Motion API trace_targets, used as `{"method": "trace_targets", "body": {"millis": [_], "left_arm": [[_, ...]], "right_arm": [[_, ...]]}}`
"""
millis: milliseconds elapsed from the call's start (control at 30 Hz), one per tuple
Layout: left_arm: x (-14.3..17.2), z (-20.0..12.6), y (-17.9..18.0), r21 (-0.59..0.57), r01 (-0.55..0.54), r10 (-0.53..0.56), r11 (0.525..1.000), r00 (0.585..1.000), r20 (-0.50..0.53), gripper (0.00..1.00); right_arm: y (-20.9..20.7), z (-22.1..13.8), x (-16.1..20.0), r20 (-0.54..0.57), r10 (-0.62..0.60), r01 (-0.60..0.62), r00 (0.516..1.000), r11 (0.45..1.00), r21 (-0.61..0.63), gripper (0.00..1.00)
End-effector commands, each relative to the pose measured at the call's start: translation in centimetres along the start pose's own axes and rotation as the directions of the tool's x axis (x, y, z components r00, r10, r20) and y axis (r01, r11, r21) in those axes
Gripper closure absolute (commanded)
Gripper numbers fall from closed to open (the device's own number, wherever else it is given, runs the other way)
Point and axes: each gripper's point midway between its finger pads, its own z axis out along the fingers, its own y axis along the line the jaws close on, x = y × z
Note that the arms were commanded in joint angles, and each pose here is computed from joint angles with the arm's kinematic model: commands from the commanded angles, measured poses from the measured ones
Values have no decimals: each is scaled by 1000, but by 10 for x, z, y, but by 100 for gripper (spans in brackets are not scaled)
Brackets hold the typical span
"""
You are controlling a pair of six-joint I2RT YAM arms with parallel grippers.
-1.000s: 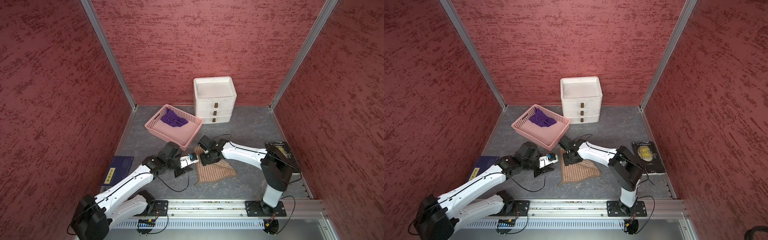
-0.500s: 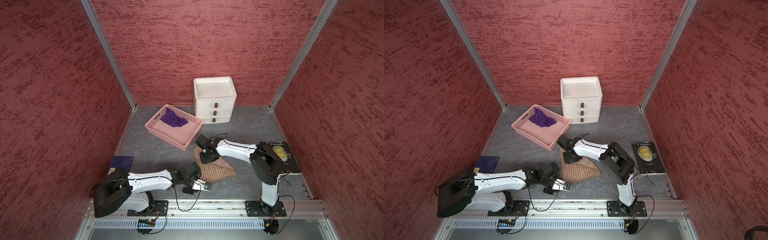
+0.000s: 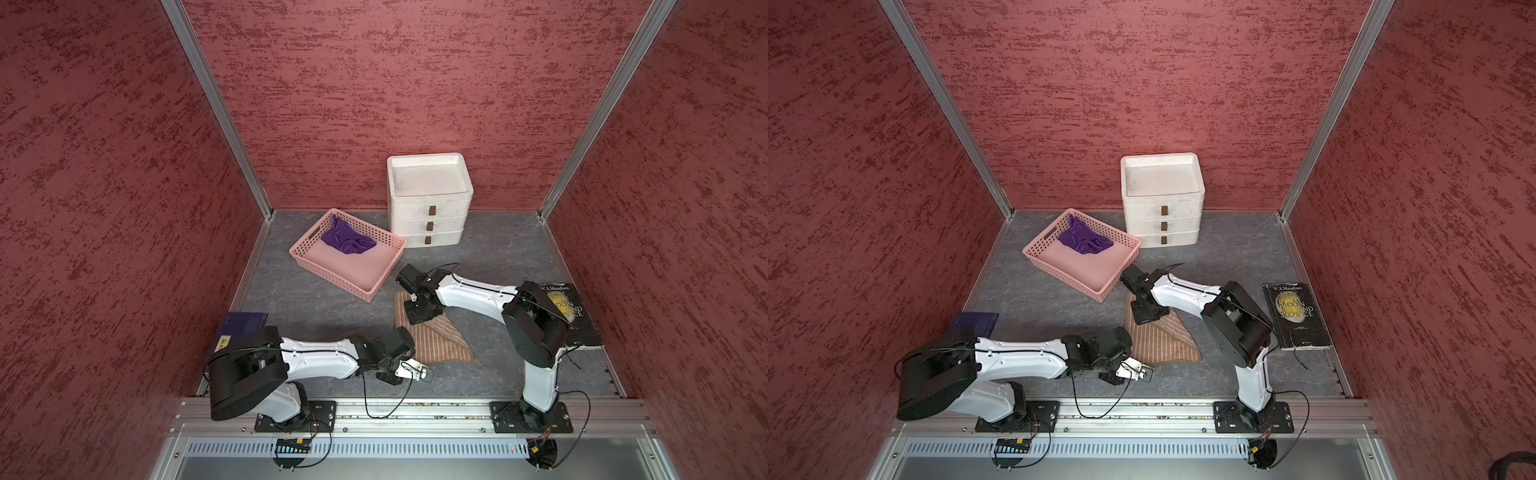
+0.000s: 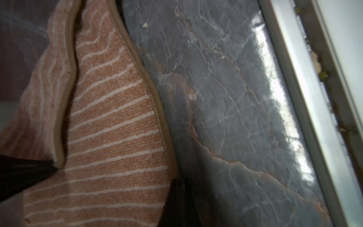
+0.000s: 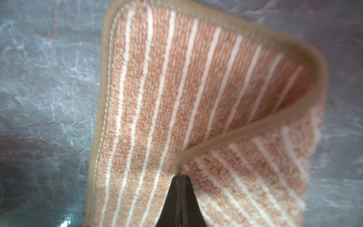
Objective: Fold the square dishcloth
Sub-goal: Flatten out the cleaning item at the center of the board.
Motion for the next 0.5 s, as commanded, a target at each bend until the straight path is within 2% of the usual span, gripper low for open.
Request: {"method": "trace_targets", "body": {"millis": [0, 133, 267, 300, 367, 400, 433, 467], "left_arm": [[29, -13, -28, 110, 38, -29, 993, 996, -80, 100], [32, -25, -31, 129, 67, -56, 989, 994, -90, 100], [34, -39, -38, 167, 100, -84, 981, 991, -100, 100], [33, -42, -39, 173, 103, -88, 980, 992, -94, 100], [27, -48, -39, 177, 108, -98, 978, 993, -66, 100], [25, -51, -39, 180, 113, -104, 977, 993, -58, 100], [21, -53, -37, 176, 117, -111, 977, 993, -48, 100], [18, -55, -35, 173, 123, -118, 977, 992, -41, 100]], "right_arm": [[-16, -39, -21, 78, 24, -22, 997, 1000, -14, 100], [-29, -52, -21, 70, 23, -21, 997, 999, -26, 100], [-55, -52, -14, 40, 32, -34, 999, 998, 62, 100], [-66, -51, -14, 41, 42, -46, 998, 994, 101, 90], [-94, -49, -18, 53, 74, -84, 996, 973, 217, 51], [-109, -51, -22, 74, 81, -100, 994, 950, 296, 37], [-121, -55, -23, 84, 87, -111, 993, 925, 363, 30], [-130, -61, -25, 105, 85, -121, 991, 903, 413, 28]]}}
